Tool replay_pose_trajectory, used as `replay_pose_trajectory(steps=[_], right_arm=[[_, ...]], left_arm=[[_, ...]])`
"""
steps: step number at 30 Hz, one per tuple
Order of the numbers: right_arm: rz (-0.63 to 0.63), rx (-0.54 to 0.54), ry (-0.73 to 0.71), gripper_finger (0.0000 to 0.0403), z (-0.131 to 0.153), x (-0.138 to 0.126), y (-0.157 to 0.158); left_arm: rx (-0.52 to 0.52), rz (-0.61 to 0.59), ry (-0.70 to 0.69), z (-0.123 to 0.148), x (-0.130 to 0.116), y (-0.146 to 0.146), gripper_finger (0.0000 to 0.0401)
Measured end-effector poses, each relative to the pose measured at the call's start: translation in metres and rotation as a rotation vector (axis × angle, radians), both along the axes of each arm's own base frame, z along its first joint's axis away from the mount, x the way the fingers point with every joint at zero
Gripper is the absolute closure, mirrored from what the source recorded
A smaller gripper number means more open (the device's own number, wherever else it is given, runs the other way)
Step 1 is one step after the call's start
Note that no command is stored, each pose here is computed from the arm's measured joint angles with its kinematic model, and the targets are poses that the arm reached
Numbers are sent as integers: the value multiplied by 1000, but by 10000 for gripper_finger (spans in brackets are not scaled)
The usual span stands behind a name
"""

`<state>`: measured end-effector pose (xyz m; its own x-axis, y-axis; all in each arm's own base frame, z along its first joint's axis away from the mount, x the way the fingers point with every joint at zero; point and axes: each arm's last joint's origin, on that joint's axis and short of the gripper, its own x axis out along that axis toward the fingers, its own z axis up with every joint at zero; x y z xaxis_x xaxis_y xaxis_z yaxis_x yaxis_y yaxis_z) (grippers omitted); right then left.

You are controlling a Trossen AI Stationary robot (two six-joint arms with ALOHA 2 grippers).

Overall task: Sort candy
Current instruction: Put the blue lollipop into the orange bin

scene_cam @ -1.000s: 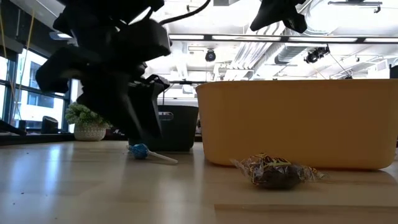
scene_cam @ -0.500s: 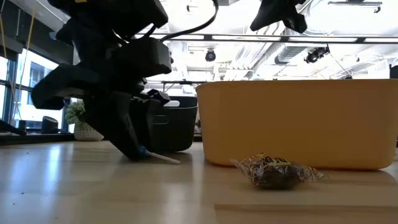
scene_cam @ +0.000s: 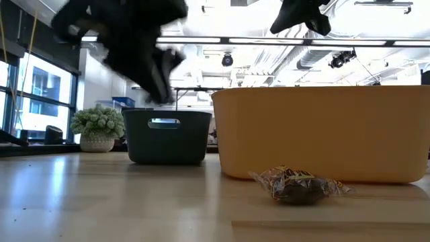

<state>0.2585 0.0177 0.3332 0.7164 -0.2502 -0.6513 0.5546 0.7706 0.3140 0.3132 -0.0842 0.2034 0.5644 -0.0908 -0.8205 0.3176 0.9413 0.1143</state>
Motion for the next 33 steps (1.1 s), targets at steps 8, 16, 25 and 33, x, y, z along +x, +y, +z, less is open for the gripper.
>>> replay_pose_trajectory(steps=[8, 16, 25, 33], right_arm=[[15, -15, -46, 403, 11, -3, 0], [13, -14, -69, 403, 15, -6, -1], [-14, -50, -78, 403, 18, -8, -2], [-50, -44, -83, 403, 18, -9, -6]], left_arm=[[115, 160, -358, 56, 8, 36, 350], [-11, 324, -598, 31, 59, 77, 325], [-118, 399, -663, 6, 88, 79, 203], [-180, 313, -586, 29, 90, 73, 165]])
